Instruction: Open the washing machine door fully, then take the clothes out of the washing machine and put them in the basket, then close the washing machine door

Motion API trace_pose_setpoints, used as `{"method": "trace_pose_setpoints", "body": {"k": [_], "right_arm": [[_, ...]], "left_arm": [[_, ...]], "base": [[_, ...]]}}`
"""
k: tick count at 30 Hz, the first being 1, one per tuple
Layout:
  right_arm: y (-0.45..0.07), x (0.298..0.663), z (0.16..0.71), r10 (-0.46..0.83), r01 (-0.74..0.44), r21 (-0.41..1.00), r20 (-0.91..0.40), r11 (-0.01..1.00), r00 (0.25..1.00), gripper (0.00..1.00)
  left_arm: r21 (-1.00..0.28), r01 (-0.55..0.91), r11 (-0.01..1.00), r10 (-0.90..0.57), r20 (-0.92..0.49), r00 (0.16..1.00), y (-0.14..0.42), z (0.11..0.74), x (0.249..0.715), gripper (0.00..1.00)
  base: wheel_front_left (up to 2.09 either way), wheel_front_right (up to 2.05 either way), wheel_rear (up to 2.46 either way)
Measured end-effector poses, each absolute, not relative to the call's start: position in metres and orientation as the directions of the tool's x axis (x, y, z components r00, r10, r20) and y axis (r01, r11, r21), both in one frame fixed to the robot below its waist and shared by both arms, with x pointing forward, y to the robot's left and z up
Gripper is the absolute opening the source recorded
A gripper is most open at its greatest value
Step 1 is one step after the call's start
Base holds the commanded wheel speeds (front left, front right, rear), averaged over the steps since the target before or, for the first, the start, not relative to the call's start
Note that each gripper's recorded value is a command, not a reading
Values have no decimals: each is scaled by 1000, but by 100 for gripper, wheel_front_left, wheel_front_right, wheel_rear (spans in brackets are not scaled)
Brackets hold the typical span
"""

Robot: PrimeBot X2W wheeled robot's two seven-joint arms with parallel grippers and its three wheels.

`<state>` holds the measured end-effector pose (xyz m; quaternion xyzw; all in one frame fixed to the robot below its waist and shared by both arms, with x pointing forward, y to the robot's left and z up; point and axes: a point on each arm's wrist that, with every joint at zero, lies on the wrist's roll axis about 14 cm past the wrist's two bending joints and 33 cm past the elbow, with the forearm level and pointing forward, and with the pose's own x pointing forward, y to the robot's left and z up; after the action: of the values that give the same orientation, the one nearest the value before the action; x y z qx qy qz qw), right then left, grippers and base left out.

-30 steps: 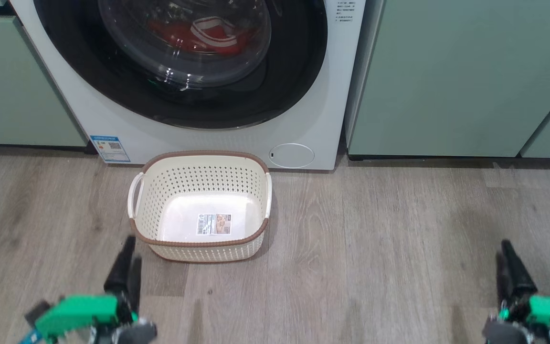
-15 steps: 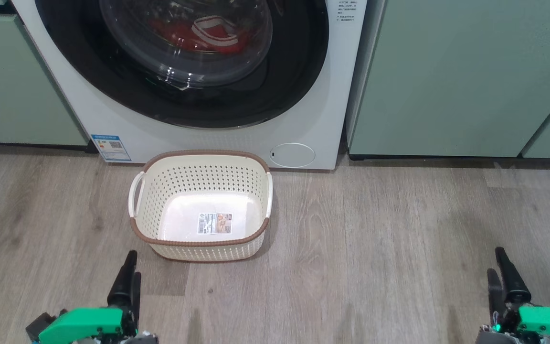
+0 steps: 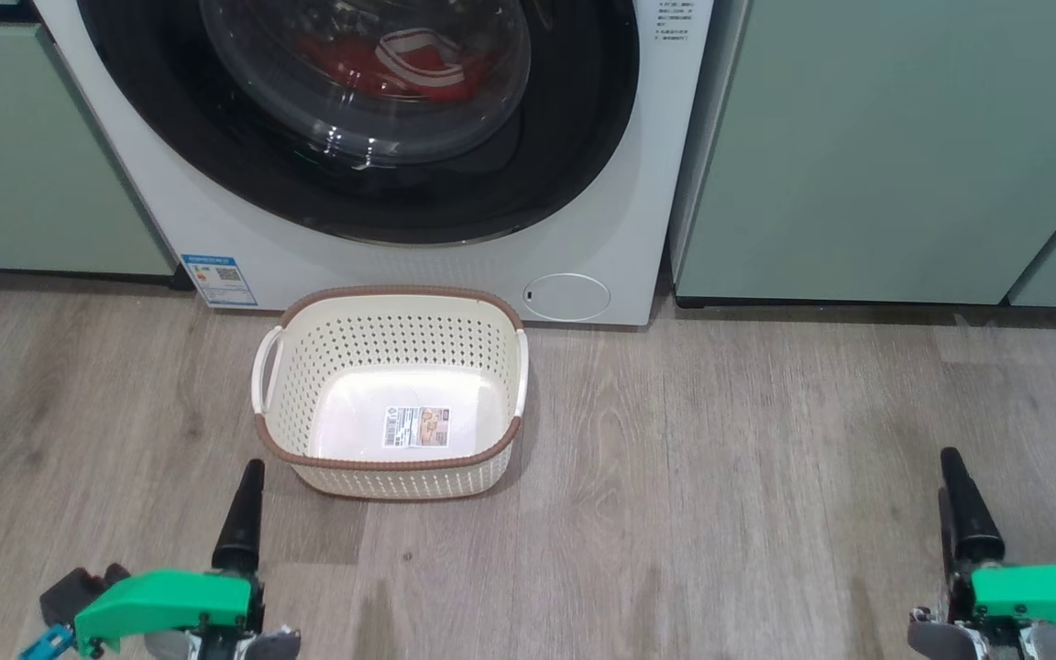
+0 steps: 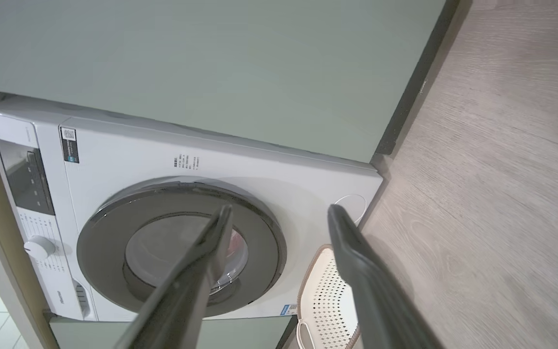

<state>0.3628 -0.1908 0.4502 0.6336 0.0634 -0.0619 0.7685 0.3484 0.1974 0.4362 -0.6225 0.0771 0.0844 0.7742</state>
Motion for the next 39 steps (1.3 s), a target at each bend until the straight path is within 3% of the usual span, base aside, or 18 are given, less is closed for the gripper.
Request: {"method": "trace_pose_setpoints", "body": {"k": [18, 39], "right_arm": [[-176, 370, 468, 23, 92, 864, -119, 495, 993, 100], [-161, 380, 488, 70, -24, 645, -45, 764, 997, 100]], "left_arm": [[-868, -195, 457, 52, -193, 980, 197, 450, 355, 100], [-701, -169, 693, 89, -150, 985, 201, 464, 361, 100]], "base": [[0, 0, 0], [0, 0, 0]]}}
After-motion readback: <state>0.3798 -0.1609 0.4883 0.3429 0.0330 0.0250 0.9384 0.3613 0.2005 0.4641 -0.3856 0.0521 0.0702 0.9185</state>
